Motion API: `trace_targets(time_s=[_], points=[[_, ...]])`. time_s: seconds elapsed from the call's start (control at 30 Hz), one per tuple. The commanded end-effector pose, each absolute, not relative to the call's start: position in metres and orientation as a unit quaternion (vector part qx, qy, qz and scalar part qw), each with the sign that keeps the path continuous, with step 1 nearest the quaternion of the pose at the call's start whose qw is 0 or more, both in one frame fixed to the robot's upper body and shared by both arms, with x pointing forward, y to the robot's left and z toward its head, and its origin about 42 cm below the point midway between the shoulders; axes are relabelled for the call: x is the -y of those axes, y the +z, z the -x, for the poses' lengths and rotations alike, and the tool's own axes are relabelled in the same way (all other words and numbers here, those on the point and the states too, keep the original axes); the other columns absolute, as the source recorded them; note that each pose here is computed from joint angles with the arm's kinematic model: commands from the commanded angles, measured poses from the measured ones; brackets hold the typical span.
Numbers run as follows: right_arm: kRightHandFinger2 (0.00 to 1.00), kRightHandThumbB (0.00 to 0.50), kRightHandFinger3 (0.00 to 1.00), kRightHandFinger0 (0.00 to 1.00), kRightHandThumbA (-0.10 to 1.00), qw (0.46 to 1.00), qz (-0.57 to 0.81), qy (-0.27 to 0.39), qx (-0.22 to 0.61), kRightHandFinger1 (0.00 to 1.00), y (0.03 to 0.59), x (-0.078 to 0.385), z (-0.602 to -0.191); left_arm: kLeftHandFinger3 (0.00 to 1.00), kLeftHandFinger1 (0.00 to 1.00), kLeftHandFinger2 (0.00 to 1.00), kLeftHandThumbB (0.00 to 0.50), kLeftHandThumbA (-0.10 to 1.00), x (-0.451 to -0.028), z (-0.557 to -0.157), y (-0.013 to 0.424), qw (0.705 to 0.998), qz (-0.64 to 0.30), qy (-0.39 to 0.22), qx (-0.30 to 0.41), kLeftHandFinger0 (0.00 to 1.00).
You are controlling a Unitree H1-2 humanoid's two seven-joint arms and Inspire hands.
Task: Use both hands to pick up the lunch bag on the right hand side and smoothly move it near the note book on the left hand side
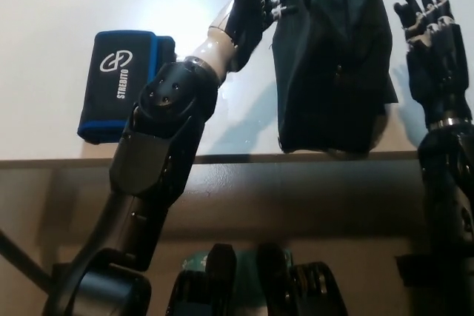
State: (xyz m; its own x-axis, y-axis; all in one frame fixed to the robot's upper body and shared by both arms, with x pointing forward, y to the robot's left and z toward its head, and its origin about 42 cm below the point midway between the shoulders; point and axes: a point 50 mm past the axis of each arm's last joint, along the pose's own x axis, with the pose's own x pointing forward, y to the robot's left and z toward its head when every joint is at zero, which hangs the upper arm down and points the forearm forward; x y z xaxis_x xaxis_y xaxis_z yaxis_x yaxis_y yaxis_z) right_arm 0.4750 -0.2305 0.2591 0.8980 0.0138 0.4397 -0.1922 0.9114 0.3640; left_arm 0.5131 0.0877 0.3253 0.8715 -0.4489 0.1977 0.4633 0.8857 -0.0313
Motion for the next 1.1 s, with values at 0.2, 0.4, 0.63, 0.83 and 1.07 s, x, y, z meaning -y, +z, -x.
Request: trace_targets(time_s=[0.2,0.4,0.63,0.83,1.07], points=[[1.0,0.333,1.0,1.0,1.0,0.942,-0.193,0.076,0.265,1.0,0.284,0.225,-0.483,1.0,1.0,1.0,0.452,1.0,-0.108,-0.527,0.349,0.969,0.043,-0.205,0.134,1.0],[1.0,0.344,1.0,1.0,1.0,0.944,-0.195,0.074,0.256,1.0,0.275,0.22,-0.482,1.0,1.0,1.0,0.457,1.0,-0.109,-0.536,0.335,0.975,0.021,-0.193,0.109,1.0],[1.0,0.327,1.0,1.0,1.0,0.94,-0.212,0.082,0.255,1.0,0.27,0.21,-0.484,1.0,1.0,1.0,0.409,1.0,-0.083,-0.55,0.32,0.974,-0.005,-0.206,0.095,1.0],[1.0,0.319,1.0,1.0,1.0,0.938,-0.221,0.085,0.253,1.0,0.273,0.2,-0.488,1.0,1.0,1.0,0.386,1.0,-0.055,-0.553,0.304,0.971,-0.033,-0.225,0.077,1.0],[1.0,0.35,1.0,1.0,1.0,0.939,-0.225,0.084,0.246,1.0,0.27,0.188,-0.496,1.0,1.0,1.0,0.402,1.0,-0.038,-0.552,0.287,0.967,-0.015,-0.251,0.05,1.0]])
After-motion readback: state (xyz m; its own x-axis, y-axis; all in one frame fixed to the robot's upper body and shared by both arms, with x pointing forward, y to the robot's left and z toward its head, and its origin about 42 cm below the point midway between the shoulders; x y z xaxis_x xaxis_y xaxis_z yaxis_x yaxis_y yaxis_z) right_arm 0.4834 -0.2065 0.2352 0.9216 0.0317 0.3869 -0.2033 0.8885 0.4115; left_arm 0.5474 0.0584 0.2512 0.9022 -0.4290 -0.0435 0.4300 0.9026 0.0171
